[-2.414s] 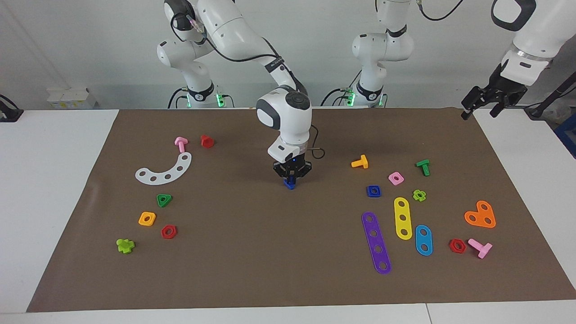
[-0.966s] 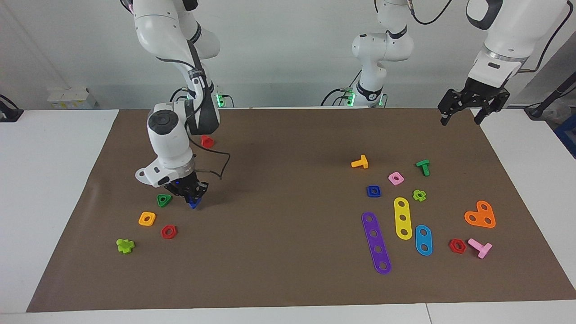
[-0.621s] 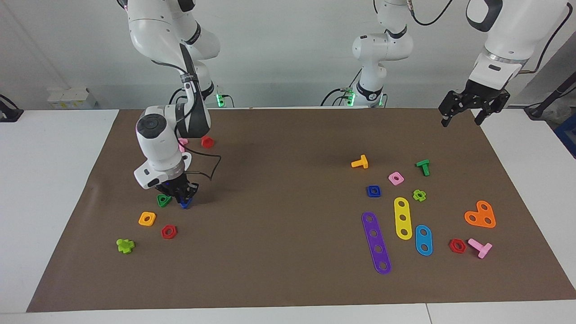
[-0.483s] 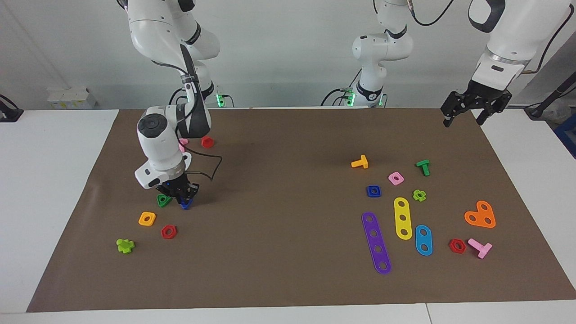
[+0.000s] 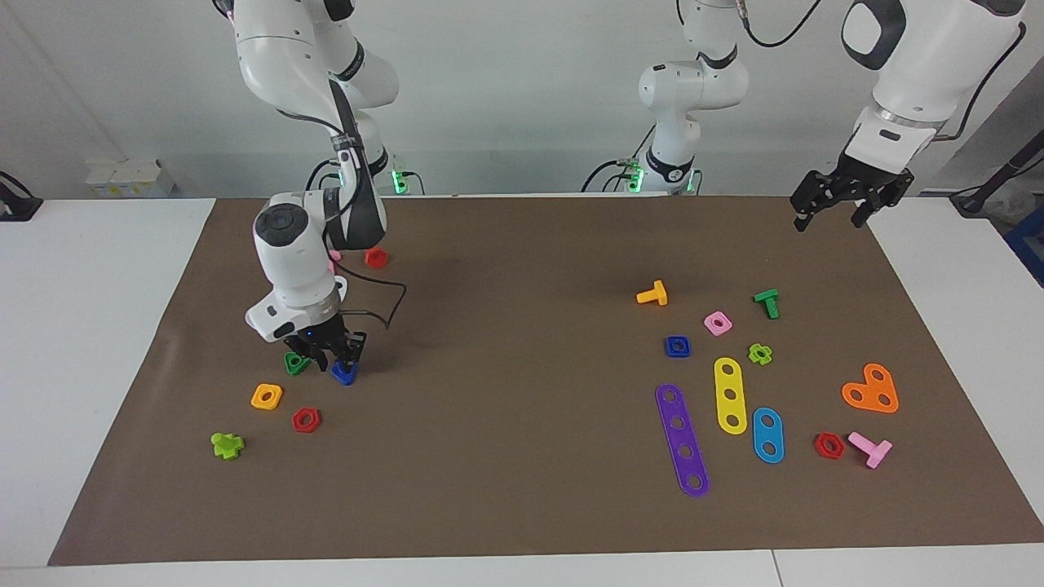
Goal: Unscrew and place screws in storage area
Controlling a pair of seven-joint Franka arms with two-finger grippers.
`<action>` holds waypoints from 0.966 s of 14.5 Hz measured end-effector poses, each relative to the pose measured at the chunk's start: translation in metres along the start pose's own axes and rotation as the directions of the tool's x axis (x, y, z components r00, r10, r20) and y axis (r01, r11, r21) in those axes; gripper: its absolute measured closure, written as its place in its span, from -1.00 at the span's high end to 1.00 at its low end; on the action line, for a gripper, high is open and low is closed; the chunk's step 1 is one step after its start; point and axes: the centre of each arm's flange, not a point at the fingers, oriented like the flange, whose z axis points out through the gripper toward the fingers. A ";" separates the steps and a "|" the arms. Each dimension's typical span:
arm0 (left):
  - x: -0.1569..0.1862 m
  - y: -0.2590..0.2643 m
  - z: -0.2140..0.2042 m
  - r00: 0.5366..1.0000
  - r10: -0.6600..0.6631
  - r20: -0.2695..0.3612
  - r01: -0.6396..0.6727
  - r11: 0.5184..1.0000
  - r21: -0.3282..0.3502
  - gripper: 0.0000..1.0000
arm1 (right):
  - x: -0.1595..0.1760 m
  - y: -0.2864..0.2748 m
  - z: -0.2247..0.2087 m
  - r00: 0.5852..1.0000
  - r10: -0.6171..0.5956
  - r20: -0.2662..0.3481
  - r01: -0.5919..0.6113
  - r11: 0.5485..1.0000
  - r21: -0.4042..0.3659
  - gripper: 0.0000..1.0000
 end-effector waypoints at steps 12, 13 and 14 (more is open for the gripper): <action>0.000 0.001 -0.038 0.998 -0.002 -0.070 0.002 1.000 0.001 1.00 | 0.007 0.019 -0.247 0.997 0.069 0.034 -0.069 0.997 0.025 0.99; -0.001 0.001 -0.037 0.998 -0.003 -0.068 0.003 1.000 0.000 1.00 | 0.008 0.022 -0.265 0.996 0.076 0.044 -0.077 0.997 0.026 0.99; -0.001 0.001 -0.036 0.998 -0.002 -0.065 0.002 1.000 0.000 1.00 | 0.008 0.026 -0.283 0.995 0.081 0.053 -0.083 0.996 0.024 0.99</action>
